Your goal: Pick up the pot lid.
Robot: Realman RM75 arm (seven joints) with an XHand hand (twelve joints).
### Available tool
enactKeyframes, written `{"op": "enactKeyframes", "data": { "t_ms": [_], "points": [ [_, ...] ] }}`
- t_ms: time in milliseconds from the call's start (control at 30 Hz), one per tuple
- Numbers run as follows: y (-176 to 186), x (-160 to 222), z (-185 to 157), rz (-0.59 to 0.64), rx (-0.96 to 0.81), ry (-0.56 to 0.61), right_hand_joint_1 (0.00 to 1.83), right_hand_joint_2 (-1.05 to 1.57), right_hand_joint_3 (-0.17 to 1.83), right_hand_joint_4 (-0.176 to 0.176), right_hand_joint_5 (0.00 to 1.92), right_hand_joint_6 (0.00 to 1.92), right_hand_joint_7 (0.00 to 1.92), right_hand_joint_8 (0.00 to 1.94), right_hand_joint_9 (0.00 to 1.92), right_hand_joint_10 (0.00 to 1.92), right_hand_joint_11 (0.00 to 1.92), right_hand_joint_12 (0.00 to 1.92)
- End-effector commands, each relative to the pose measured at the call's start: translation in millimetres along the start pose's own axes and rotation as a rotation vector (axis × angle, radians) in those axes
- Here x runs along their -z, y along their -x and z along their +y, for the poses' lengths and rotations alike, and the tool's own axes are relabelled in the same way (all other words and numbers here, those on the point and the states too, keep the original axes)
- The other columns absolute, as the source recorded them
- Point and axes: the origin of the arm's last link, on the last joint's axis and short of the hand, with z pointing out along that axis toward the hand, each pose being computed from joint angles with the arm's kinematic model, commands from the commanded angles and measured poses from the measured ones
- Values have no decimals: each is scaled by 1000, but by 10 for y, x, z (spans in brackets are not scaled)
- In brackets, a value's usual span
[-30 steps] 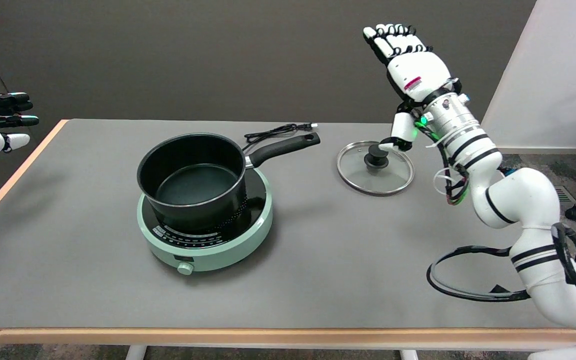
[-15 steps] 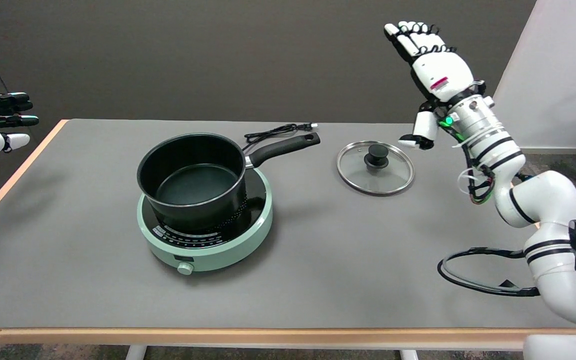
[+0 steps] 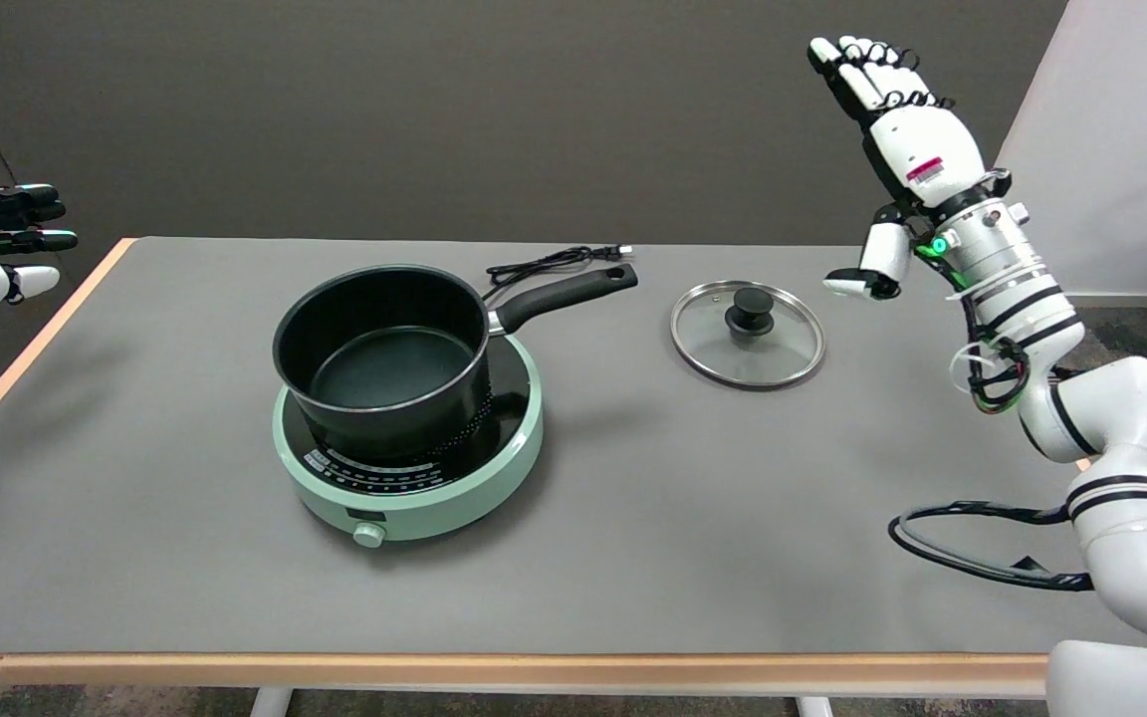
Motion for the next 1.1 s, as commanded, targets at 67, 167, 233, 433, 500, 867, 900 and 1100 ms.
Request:
{"op": "enactKeyframes", "data": {
  "t_ms": [67, 167, 233, 433, 500, 867, 900, 1100],
  "points": [
    [22, -101, 26, -58, -3, -110, 940, 1057, 307, 176, 801, 1294, 955, 596, 875, 873, 651, 1410],
    [52, -151, 7, -74, -1, -120, 940, 1057, 307, 176, 801, 1294, 955, 597, 875, 873, 653, 1411],
    [67, -178, -5, -84, 0, -127, 940, 1056, 307, 176, 801, 1294, 955, 598, 875, 872, 653, 1411],
    [91, -303, -67, -96, -2, -156, 940, 1058, 304, 176, 801, 1293, 956, 600, 879, 875, 654, 1410],
    [142, -340, -94, -117, -2, -169, 939, 1062, 297, 176, 799, 1293, 956, 603, 880, 879, 654, 1411],
    [550, -450, -177, -305, 1, -164, 841, 709, 803, 145, 759, 771, 949, 492, 870, 846, 650, 1399],
    [583, -452, -182, -329, 11, -164, 846, 702, 809, 138, 756, 740, 942, 476, 865, 837, 647, 1399],
    [720, -427, -223, -408, 21, -160, 859, 676, 825, 128, 747, 673, 912, 418, 848, 803, 629, 1392]
  ]
}}
